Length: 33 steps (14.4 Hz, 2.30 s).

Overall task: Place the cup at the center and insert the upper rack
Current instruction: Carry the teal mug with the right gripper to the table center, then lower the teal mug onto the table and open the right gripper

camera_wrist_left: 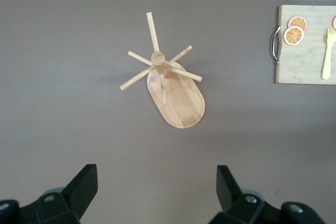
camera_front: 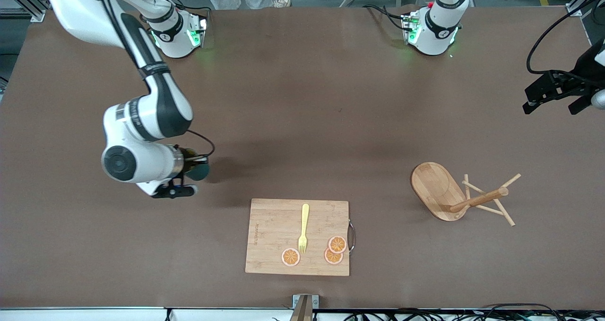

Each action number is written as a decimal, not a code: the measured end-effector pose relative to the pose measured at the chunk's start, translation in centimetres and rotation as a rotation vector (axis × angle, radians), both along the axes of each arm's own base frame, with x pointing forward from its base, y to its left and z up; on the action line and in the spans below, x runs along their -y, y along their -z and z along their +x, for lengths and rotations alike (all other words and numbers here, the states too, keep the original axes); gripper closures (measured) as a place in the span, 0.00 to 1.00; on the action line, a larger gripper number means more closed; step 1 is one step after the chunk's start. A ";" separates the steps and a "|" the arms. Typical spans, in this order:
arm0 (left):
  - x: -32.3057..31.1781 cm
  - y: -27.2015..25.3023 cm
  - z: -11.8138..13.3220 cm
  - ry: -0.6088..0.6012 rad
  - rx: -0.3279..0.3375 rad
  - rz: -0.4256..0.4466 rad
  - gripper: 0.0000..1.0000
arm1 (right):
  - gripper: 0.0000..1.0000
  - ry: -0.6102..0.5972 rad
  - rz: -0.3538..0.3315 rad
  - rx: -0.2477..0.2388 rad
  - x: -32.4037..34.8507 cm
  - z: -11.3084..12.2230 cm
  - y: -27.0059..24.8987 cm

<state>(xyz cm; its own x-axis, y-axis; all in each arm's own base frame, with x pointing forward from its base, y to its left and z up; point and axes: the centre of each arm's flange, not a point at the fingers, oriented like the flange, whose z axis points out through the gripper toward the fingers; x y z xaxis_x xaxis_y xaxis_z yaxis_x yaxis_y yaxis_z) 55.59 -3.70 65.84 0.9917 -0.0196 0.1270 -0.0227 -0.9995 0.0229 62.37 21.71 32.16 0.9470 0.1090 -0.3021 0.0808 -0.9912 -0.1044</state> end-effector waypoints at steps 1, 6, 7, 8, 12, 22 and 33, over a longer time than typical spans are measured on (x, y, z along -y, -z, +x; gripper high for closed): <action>0.0 0.0 0.0 0.000 0.000 0.000 0.00 | 0.96 -0.034 0.006 0.010 -2.4 0.0 0.1; 0.0 0.0 0.0 0.000 0.000 0.000 0.00 | 0.96 -0.067 -0.014 0.035 -15.6 -2.4 2.6; 0.0 0.0 0.0 0.000 0.000 0.000 0.00 | 0.96 -0.049 -0.020 0.046 -18.0 -3.2 2.8; 0.0 0.0 0.0 0.000 0.000 0.000 0.00 | 0.96 -0.038 -0.024 0.054 -20.1 -3.9 3.0; 0.0 0.0 0.0 0.000 0.000 0.000 0.00 | 0.96 0.025 -0.036 0.081 -27.0 -6.7 3.7; 0.0 0.0 0.0 0.000 0.000 0.000 0.00 | 0.96 0.168 -0.006 0.157 -35.8 -11.5 5.6; 0.1 0.0 0.0 0.002 0.000 0.000 0.00 | 0.12 0.309 -0.003 0.180 -33.2 -8.0 -1.4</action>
